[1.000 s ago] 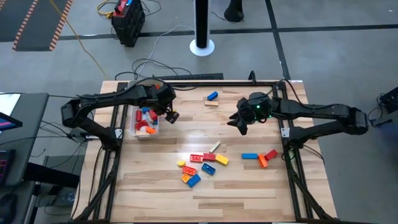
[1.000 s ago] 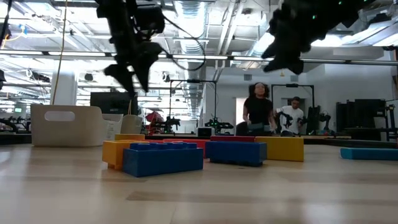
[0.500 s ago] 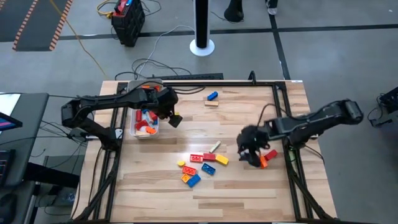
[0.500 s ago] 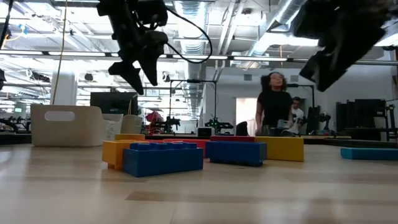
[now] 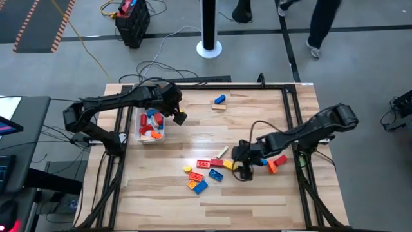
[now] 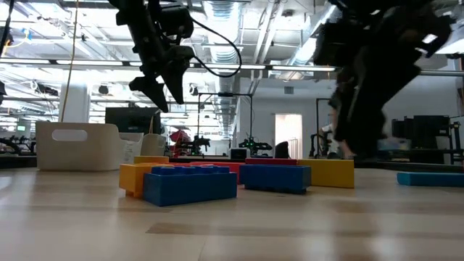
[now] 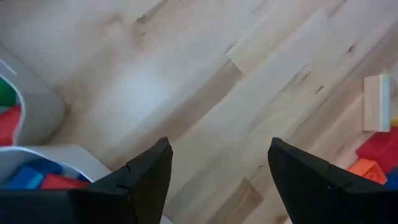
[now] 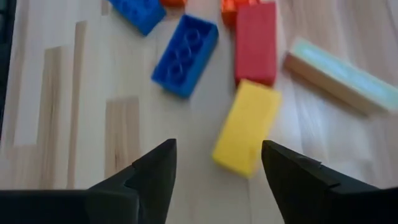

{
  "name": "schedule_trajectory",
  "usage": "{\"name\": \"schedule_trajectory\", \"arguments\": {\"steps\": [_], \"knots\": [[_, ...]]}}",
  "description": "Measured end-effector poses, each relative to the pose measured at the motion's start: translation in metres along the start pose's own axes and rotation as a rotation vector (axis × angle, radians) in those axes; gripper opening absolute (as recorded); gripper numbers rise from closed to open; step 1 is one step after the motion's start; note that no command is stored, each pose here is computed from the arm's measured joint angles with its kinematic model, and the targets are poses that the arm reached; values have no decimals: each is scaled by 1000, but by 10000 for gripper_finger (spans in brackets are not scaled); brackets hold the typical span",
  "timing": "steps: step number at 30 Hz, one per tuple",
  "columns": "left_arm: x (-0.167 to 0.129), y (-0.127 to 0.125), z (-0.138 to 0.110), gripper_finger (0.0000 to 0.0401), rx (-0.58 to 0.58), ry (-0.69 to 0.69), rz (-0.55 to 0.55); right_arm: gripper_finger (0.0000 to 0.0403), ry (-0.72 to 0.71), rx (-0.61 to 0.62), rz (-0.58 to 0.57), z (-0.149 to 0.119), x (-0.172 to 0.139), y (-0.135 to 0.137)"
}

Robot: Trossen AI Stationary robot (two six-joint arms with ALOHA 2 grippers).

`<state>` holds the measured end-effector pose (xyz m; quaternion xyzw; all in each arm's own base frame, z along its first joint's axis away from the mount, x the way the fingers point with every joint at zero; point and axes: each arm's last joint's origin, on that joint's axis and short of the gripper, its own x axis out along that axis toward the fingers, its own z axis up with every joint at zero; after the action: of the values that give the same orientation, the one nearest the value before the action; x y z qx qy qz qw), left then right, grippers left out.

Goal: Sort blocks by size
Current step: Put the large yellow wooden block into the white bin

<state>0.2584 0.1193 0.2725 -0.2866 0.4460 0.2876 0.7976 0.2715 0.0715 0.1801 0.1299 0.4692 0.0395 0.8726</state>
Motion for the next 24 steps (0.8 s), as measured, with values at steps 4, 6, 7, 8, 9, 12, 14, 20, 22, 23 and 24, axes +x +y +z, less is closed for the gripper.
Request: {"name": "schedule_trajectory", "arguments": {"steps": [4, 6, 7, 8, 9, 12, 14, 20, 22, 23, 24], "knots": [[-1, 6, 2, 255, 53, 16, -38, 265, 5, 11, -51, 17, 17, 5], [-4, 8, 2, 255, 83, 19, -59, 265, 20, 32, -95, 23, 23, 6], [-7, 9, 2, 255, 98, 13, -61, 265, 26, 48, -119, 26, 26, 7], [-10, 10, 2, 255, 116, 2, -64, 265, 38, 62, -137, 27, 30, 7], [-14, 11, 2, 255, 137, -8, -66, 265, 48, 75, -149, 27, 34, 7], [-25, 14, 2, 255, 185, -47, -72, 265, 68, 117, -160, 28, 48, 9], [-35, 15, 3, 255, 212, -74, -75, 265, 97, 138, -173, 24, 57, 9], [-70, 12, 12, 255, 342, -207, -91, 265, 127, 188, -200, 17, 69, 10], [-78, 11, 13, 255, 385, -238, -93, 259, 128, 184, -210, 16, 69, 11], [-81, 11, 14, 255, 402, -251, -94, 253, 131, 179, -214, 15, 68, 11], [-83, 11, 14, 255, 416, -257, -93, 242, 134, 170, -216, 15, 67, 11]]}}
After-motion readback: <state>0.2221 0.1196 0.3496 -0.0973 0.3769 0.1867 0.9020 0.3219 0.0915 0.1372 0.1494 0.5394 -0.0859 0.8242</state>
